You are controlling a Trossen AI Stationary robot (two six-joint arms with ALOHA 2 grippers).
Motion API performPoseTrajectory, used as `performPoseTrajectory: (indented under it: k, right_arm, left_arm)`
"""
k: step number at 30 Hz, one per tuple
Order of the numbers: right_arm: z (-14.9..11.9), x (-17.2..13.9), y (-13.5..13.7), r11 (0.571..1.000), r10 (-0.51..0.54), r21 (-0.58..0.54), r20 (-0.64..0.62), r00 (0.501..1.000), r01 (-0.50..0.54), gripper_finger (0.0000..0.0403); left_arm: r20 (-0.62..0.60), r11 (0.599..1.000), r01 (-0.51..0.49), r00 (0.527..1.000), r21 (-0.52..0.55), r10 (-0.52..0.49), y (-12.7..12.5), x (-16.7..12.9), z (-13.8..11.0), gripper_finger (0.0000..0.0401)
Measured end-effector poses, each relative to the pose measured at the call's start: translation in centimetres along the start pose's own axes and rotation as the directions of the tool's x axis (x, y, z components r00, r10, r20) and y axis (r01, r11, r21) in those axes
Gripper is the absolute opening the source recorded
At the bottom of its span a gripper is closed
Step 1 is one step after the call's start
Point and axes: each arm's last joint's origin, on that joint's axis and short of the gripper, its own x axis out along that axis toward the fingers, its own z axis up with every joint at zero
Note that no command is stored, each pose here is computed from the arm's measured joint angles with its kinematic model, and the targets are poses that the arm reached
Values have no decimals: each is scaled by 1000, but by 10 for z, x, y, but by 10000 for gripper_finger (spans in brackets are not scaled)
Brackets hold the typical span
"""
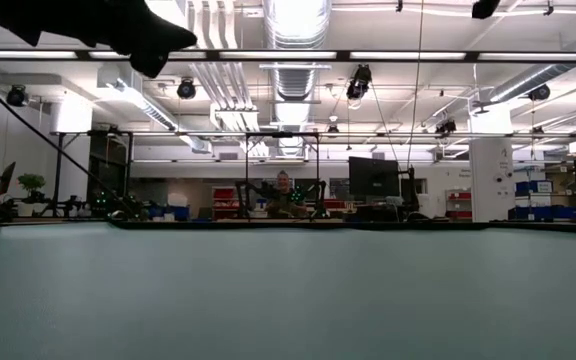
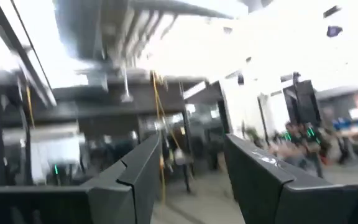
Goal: Pick and place USB-C Cables
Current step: Return to Home Position
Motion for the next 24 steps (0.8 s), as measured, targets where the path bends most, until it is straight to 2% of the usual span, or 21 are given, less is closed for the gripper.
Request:
performPoseTrajectory:
  k: [6,11,17,24]
  right_arm:
    - [10,3,-1,994,-54,-90,60,997,59,146]
    - [52,-24,-19,996,-86,-9,218,972,90,125]
    - [63,-36,-28,990,-136,-7,240,961,142,100]
    - [59,-45,-33,969,-198,-113,169,966,218,70]
  left_arm:
    - [165,1000,-30,986,6,29,1,-5,7,0]
    - [185,999,-33,982,12,30,1,-9,9,0]
    - [179,998,-51,983,45,42,2,-8,9,0]
    - [151,993,-110,983,49,101,7,-2,5,0]
